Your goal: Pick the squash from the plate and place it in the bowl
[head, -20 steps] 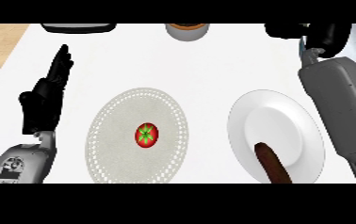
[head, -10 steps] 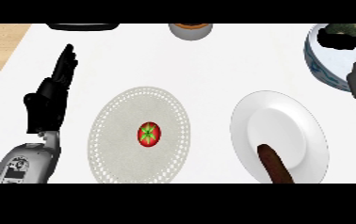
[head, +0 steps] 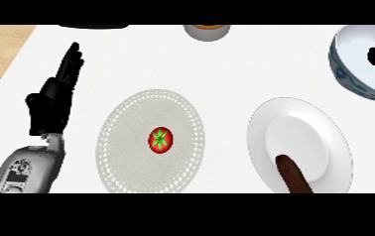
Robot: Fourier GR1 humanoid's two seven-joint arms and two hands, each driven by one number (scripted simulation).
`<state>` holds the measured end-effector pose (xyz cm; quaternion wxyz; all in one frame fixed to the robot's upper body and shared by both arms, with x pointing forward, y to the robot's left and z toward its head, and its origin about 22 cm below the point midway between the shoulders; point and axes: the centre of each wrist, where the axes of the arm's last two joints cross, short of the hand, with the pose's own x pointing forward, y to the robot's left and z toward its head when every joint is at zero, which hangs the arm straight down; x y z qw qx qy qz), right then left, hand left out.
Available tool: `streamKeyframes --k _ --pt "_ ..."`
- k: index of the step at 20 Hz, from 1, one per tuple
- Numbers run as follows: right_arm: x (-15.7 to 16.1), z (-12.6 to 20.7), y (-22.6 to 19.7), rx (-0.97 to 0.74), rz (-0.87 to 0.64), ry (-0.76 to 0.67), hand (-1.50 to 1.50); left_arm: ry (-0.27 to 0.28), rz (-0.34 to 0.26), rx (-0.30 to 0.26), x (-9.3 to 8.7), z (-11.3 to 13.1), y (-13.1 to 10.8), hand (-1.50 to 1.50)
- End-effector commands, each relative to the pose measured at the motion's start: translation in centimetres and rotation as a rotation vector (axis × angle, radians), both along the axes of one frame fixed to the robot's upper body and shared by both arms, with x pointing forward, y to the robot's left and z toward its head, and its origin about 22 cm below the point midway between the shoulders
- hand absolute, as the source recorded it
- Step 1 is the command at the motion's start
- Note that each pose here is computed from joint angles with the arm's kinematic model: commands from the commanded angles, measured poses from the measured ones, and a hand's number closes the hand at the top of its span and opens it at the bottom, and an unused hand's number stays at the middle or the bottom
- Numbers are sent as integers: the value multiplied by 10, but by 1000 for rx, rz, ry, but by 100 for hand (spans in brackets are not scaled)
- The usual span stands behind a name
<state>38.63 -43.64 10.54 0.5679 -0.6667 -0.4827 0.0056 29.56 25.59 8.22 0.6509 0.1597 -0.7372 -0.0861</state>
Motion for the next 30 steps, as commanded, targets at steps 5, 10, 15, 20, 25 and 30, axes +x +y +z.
streamKeyframes --k 5,10,15,20,25,30 --pt "-9 -9 -19 243 64 -52 -150 -13 -27 -15 -2 -1 -10 0" --pt "-14 -5 -28 284 194 -140 -150 0 -17 -6 -1 -8 -8 0" --pt "-26 -19 -38 268 180 -261 -150 -6 -14 -14 1 0 -15 0" --pt "-40 -3 -63 375 204 -351 -150 23 18 0 -6 -6 18 0" --pt "-72 -18 -89 419 246 -409 -150 9 19 -6 -1 14 20 0" --pt "-106 -36 -107 487 342 -429 -150 1 54 6 -11 -2 34 0"
